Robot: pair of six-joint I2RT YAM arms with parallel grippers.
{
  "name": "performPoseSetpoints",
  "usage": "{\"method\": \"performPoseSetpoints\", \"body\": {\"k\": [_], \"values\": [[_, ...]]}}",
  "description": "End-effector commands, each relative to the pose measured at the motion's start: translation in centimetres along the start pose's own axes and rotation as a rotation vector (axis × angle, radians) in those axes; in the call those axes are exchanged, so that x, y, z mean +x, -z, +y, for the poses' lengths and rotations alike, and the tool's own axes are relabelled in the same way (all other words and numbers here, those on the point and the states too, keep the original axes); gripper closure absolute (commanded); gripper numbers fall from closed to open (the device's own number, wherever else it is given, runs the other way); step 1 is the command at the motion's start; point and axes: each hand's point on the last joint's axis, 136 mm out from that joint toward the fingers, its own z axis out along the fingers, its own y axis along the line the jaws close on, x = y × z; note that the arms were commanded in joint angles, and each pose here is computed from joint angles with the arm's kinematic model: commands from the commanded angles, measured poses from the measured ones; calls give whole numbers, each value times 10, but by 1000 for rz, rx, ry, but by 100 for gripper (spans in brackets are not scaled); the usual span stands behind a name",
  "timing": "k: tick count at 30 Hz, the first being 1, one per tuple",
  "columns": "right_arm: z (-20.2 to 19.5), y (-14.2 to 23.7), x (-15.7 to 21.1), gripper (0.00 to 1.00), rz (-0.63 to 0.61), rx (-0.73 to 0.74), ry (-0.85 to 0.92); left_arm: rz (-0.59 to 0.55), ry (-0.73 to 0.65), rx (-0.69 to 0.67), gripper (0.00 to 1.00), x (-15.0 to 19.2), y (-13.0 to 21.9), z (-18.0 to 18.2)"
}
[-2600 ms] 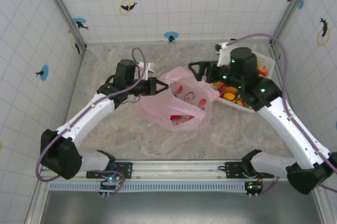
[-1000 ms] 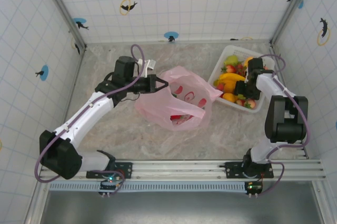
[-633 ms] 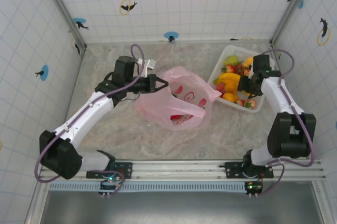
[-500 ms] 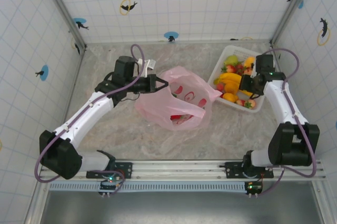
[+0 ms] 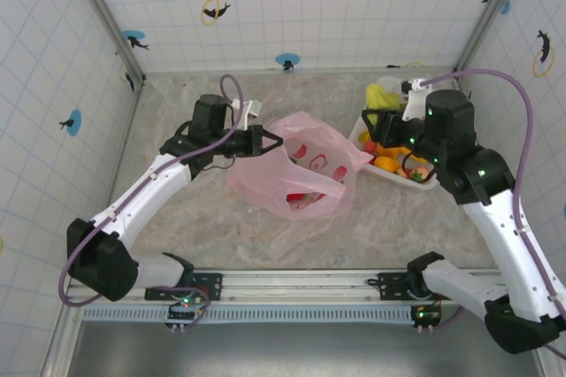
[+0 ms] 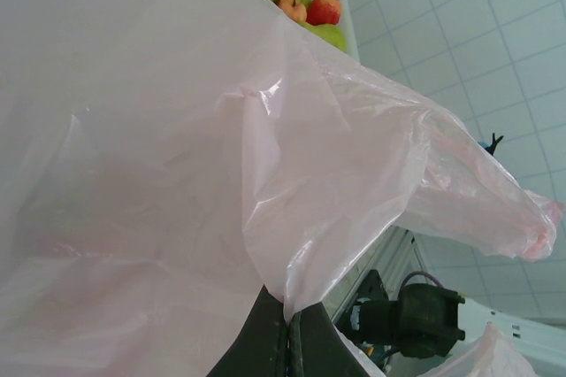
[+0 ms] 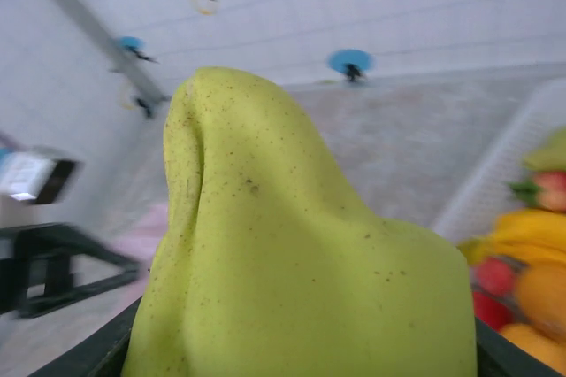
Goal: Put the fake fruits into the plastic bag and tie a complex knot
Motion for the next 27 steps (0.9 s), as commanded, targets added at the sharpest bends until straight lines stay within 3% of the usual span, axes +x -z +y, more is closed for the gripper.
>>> {"method": "performPoseSetpoints", "body": {"k": [1, 6, 10, 15, 27], "values": [[46, -10, -5, 44, -14, -113, -12, -12, -17, 2, 100, -9, 2, -3], [101, -40, 35, 44, 87, -223, 58, -15, -23, 6, 100, -10, 3, -5], [121, -63, 77, 44, 200, -257, 107, -6, -32, -7, 100, -10, 6, -7], [85, -82, 112, 44, 267, -138, 141, 15, -51, -16, 100, -7, 8, -7], [8, -91, 150, 44, 338, 17, 220, 110, -142, -26, 100, 10, 11, -6]]}}
